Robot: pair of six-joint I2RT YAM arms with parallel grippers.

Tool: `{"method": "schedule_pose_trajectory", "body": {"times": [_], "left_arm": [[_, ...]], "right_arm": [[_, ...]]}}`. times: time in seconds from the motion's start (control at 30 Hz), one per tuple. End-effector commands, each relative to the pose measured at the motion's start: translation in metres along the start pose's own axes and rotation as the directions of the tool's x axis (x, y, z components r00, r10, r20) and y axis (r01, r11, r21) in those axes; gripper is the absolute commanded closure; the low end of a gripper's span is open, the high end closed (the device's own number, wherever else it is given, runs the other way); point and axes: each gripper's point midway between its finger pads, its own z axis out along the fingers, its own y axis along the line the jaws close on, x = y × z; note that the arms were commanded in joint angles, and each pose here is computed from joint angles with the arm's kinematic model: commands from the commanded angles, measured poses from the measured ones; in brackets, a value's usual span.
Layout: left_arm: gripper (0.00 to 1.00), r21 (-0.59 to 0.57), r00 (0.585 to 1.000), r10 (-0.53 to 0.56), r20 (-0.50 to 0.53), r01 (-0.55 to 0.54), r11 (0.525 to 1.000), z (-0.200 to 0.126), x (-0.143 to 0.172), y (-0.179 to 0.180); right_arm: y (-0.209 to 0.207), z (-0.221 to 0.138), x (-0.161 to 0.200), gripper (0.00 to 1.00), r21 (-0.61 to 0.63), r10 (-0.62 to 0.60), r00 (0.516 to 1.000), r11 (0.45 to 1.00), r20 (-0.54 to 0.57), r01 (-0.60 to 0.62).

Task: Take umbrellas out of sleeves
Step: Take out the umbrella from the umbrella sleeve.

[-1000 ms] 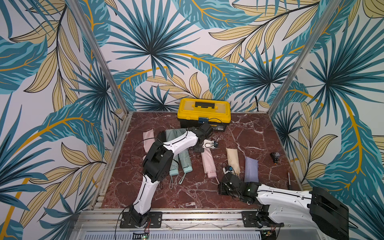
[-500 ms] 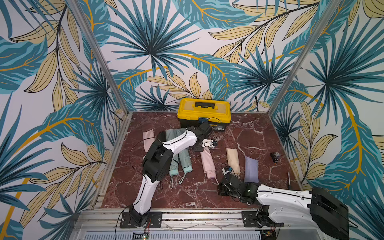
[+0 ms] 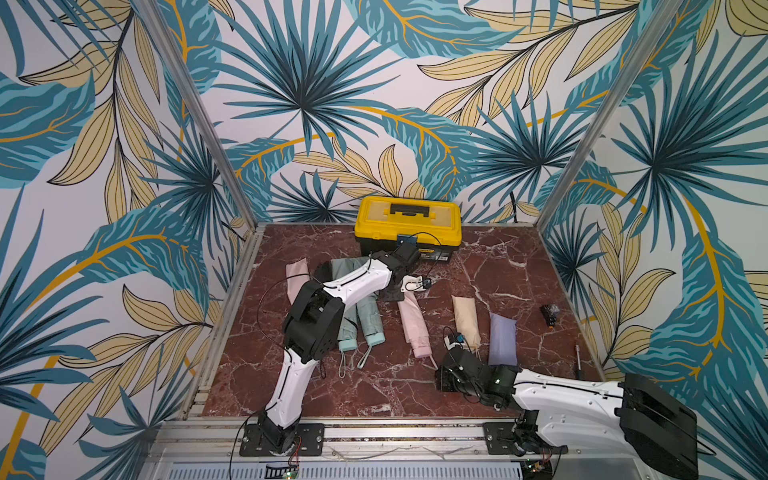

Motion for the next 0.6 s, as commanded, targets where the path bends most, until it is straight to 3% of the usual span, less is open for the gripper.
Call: {"method": "schedule_pose_trajectory", "body": {"times": [0.0, 0.17, 0.23, 0.37, 0.57], "left_arm": [[1.00, -0.068, 0.999, -0.047, 0.017, 0.048, 0.996, -0.015, 0.000, 0.023], [1.00, -0.062, 0.998, -0.045, 0.036, 0.047, 0.997, -0.020, -0.001, 0.022], [0.83, -0.039, 0.995, -0.035, 0.088, 0.039, 0.999, -0.029, -0.007, 0.017], [0.62, 0.018, 0.968, -0.028, 0.250, 0.024, 1.000, -0.052, -0.029, 0.003], [0.46, 0.144, 0.918, -0.097, 0.384, 0.044, 0.989, -0.069, -0.053, -0.014]], "right_arm": [[-0.046, 0.001, 0.045, 1.00, 0.149, -0.012, 0.986, 0.988, -0.164, 0.037], [-0.046, 0.001, 0.045, 1.00, 0.150, -0.014, 0.987, 0.988, -0.161, 0.039], [-0.046, 0.001, 0.045, 1.00, 0.152, -0.014, 0.987, 0.988, -0.160, 0.039], [-0.047, 0.001, 0.044, 1.00, 0.153, -0.011, 0.989, 0.988, -0.150, 0.034], [-0.047, 0.002, 0.044, 1.00, 0.151, -0.011, 0.989, 0.988, -0.146, 0.034]]}}
